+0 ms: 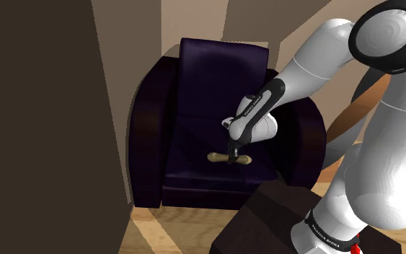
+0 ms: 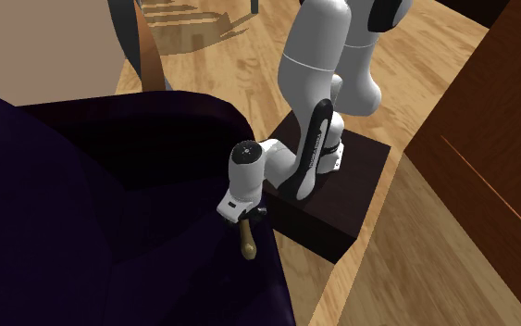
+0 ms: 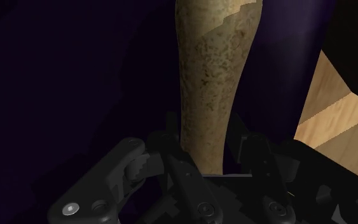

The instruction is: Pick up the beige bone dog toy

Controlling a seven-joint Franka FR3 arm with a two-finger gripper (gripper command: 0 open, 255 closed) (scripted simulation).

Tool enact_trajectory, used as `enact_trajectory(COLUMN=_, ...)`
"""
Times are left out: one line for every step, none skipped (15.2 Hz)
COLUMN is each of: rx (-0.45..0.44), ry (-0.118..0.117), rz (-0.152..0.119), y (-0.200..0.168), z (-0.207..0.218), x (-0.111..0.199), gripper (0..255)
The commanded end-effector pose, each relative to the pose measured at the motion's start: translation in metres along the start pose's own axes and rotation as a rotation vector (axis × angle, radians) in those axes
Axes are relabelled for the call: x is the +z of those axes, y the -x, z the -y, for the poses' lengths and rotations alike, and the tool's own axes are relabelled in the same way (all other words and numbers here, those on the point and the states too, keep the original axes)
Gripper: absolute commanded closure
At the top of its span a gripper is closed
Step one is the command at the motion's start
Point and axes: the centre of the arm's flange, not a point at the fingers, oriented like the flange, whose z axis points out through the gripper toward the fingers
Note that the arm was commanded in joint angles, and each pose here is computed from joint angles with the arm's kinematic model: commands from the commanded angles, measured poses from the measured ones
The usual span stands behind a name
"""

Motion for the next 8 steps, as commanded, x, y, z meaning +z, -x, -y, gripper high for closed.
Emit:
enact_trajectory(rx=0.000, ry=0.000, rz=0.000, y=0.000, z=0.000, x=0.000, gripper=255)
enact_trajectory(rx=0.000, ry=0.000, rz=0.000, y=0.000, z=0.000, x=0.000, gripper=255)
enact_trajectory(rx=0.000, ry=0.000, rz=0.000, y=0.000, z=0.000, x=0.000, gripper=255)
enact_trajectory(rx=0.000, ry=0.000, rz=0.000, y=0.000, z=0.000, x=0.000, gripper=255)
enact_trajectory(rx=0.000, ry=0.000, rz=0.000, y=0.000, z=0.000, x=0.000, gripper=255)
enact_trajectory(rx=0.000, ry=0.000, rz=0.000, y=0.000, z=-0.001, x=-0.005, gripper=255)
enact_trajectory(rx=0.000, ry=0.000, rz=0.000, y=-0.001, z=-0.001, x=-0.011, gripper=255)
enact_trajectory(rx=0.000, ry=0.000, rz=0.000, y=-0.001, z=-0.001, x=-0.016, gripper=255)
